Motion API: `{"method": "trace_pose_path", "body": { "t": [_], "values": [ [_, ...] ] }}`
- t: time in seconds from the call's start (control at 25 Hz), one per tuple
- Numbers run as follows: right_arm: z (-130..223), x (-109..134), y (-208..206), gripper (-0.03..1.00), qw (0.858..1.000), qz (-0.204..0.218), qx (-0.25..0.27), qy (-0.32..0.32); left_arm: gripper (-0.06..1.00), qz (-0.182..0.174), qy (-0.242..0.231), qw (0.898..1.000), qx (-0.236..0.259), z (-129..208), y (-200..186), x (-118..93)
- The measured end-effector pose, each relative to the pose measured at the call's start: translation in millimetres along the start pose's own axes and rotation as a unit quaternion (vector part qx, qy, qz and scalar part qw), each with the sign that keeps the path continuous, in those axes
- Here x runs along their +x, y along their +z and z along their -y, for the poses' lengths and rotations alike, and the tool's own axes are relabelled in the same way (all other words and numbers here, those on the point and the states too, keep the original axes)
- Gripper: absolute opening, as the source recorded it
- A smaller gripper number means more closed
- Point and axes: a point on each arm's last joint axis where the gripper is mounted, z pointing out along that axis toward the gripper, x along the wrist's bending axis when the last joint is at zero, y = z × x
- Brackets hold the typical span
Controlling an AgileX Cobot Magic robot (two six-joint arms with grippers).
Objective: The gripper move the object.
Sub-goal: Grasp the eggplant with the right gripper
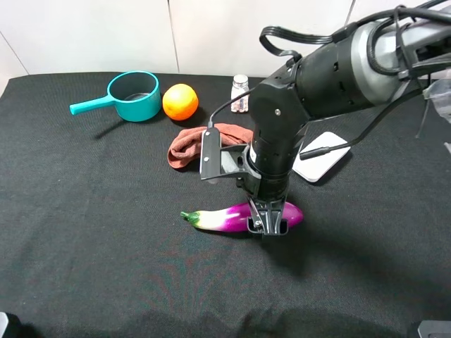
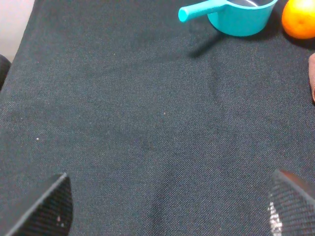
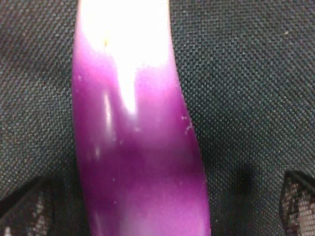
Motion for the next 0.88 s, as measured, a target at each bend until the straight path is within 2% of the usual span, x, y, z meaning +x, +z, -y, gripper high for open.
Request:
{"method": "trace_pose_path", "body": {
  "t": [0.88],
  "values": [
    [-1.4, 0.4, 17.6, 0.69, 1.0, -0.015, 0.008, 0.008, 0.83, 0.0, 0.0, 1.0, 0.0, 0.0, 0.0, 0.0]
  ]
}}
